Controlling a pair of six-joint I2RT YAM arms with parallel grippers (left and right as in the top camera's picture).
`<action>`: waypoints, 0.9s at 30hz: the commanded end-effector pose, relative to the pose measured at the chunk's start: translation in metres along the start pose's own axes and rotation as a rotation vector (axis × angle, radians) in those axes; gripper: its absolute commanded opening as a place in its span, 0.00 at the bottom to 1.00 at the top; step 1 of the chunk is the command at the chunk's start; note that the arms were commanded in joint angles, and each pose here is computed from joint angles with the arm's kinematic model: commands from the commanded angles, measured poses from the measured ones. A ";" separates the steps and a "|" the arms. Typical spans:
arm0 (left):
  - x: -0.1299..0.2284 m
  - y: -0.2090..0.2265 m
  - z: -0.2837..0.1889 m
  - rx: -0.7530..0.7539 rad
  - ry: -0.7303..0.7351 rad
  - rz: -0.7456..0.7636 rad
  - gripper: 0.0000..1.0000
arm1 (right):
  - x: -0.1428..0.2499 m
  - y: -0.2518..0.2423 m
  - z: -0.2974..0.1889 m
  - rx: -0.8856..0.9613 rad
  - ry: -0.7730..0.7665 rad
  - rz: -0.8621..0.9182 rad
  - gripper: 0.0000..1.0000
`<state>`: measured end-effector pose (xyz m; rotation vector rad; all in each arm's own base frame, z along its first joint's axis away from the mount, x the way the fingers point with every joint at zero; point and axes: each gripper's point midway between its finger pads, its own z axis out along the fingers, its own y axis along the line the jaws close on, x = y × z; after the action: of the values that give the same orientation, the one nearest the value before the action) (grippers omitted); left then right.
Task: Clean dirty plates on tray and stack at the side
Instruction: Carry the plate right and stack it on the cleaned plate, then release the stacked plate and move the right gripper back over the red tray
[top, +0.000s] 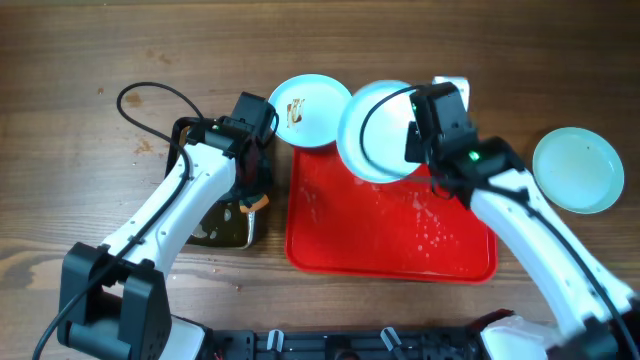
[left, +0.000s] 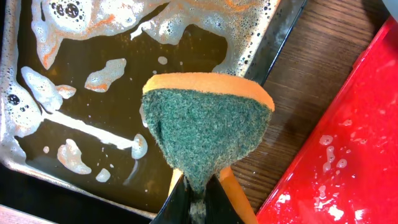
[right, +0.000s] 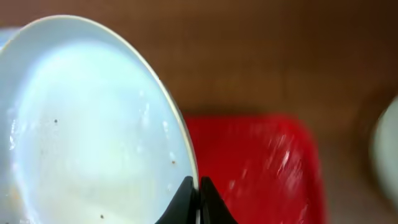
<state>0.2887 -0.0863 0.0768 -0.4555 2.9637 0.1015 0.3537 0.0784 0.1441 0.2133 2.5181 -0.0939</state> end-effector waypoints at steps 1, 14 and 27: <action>0.002 0.002 0.000 0.005 0.006 0.009 0.04 | 0.007 -0.039 0.030 0.019 0.112 0.320 0.04; 0.000 0.001 0.000 0.011 -0.001 0.007 0.04 | 0.071 -0.304 0.015 0.277 0.210 1.072 0.04; 0.003 0.003 0.000 0.001 0.012 0.010 0.04 | 0.150 -0.312 0.067 0.357 0.407 1.204 0.04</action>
<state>0.2878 -0.0866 0.0765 -0.4556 2.9678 0.0991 0.2197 -0.2175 0.0207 1.9253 2.2769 0.0071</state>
